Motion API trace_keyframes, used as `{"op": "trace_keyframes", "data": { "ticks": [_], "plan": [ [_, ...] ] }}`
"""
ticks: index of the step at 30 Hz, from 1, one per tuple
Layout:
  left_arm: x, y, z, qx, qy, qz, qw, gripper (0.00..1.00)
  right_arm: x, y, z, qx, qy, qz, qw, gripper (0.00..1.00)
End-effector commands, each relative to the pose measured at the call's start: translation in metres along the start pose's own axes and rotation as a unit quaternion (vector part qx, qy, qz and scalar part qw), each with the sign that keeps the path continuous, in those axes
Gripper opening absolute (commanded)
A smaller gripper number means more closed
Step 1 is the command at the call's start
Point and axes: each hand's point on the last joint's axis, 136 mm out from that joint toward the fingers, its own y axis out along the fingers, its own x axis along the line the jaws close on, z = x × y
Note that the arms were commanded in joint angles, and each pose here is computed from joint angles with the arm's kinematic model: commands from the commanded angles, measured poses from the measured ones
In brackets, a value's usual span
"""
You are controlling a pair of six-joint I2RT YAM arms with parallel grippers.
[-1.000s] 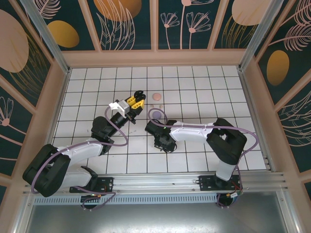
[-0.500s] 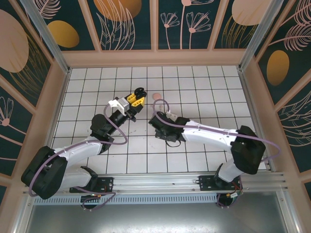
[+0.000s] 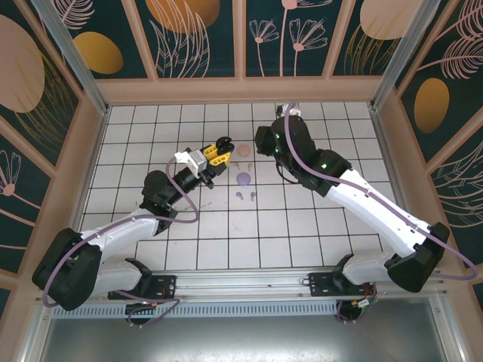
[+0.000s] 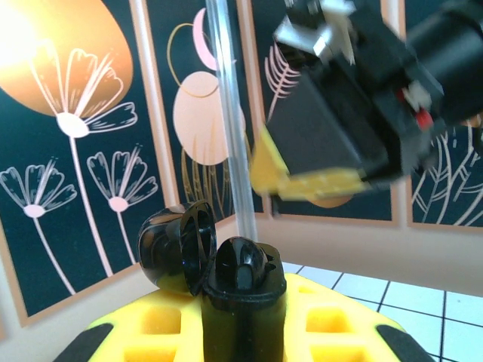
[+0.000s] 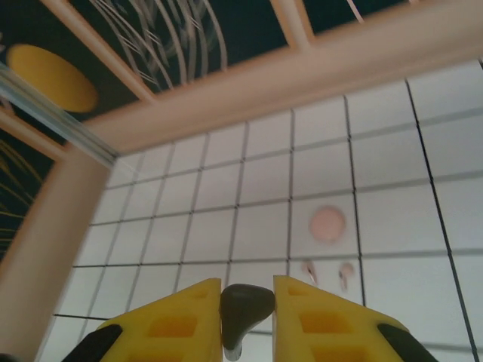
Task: Insert the wireless bluetooth earbuds into the charging case
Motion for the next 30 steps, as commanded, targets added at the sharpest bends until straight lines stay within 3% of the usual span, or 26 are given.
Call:
{"op": "trace_keyframes", "data": {
  "ticks": [1, 15, 30],
  "plan": [
    [-0.012, 0.007, -0.015, -0.017, -0.001, 0.039, 0.999, 0.00, 0.032, -0.015, -0.034, -0.045, -0.069, -0.064, 0.995, 0.20],
    [-0.013, 0.014, -0.019, -0.026, -0.001, 0.051, 0.998, 0.00, 0.073, -0.031, -0.025, -0.050, -0.128, -0.187, 0.973, 0.20],
    [-0.012, 0.017, -0.020, -0.023, 0.000, 0.051, 0.998, 0.00, 0.081, -0.034, 0.013, -0.012, -0.130, -0.215, 0.968, 0.20]
  ]
}}
